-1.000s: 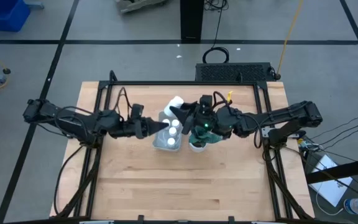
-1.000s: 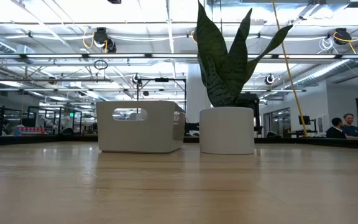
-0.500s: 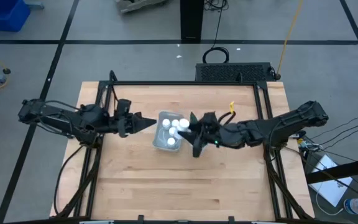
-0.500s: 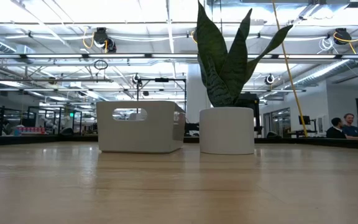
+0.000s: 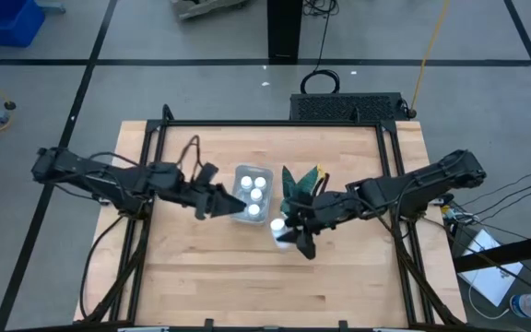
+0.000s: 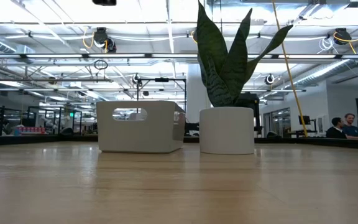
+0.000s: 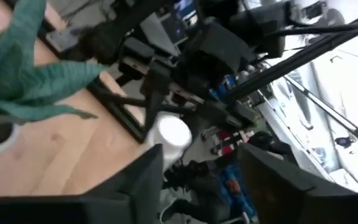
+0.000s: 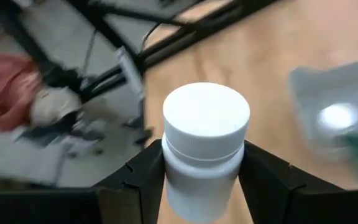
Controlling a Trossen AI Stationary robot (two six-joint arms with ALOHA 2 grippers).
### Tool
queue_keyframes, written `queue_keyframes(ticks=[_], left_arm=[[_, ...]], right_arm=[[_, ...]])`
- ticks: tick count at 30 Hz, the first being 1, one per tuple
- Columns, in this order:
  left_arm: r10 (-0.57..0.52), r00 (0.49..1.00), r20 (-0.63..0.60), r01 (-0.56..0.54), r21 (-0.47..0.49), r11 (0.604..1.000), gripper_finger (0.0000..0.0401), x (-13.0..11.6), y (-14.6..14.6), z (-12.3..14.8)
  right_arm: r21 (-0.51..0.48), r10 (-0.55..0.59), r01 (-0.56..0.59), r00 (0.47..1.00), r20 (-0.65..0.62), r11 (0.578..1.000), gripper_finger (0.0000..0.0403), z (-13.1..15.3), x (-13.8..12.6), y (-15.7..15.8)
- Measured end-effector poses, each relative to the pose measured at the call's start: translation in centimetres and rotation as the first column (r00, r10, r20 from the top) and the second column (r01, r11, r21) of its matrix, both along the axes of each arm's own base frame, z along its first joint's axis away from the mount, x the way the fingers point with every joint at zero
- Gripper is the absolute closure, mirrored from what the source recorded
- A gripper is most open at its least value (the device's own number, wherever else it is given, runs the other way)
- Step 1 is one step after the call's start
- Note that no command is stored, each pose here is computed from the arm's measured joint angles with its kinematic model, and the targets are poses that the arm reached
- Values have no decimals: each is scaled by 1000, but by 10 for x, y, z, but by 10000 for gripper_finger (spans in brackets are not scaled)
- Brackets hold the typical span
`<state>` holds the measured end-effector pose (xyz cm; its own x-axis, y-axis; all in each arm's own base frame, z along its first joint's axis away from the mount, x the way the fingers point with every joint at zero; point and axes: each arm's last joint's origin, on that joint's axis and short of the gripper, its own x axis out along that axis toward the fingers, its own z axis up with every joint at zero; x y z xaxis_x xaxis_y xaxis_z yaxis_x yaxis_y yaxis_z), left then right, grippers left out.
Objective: Pick and place pill bottles into a basket
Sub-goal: Put the white pill bottle into the gray bin
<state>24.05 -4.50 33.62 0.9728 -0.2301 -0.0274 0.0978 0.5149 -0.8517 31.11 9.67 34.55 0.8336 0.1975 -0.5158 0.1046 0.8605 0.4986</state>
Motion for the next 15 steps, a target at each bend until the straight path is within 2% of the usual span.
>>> queue_keyframes(ticks=[4, 8, 11, 15], left_arm=[[-38, 999, -15, 37, -38, 999, 127, 18, -4, -12], [-112, 994, -8, 111, -75, 991, 80, 37, -10, -25], [-134, 991, -20, 132, -78, 988, 64, 48, -17, -36], [-151, 988, -33, 149, -48, 988, 66, 59, -23, -44]], right_arm=[[80, 58, -57, 998, -15, 995, 236, -3, 5, 1], [165, 92, -87, 995, -26, 982, 236, -6, 11, -1], [228, 131, -118, 991, -43, 967, 236, -8, 13, -2], [294, 144, -121, 988, -58, 948, 236, -10, 18, -3]])
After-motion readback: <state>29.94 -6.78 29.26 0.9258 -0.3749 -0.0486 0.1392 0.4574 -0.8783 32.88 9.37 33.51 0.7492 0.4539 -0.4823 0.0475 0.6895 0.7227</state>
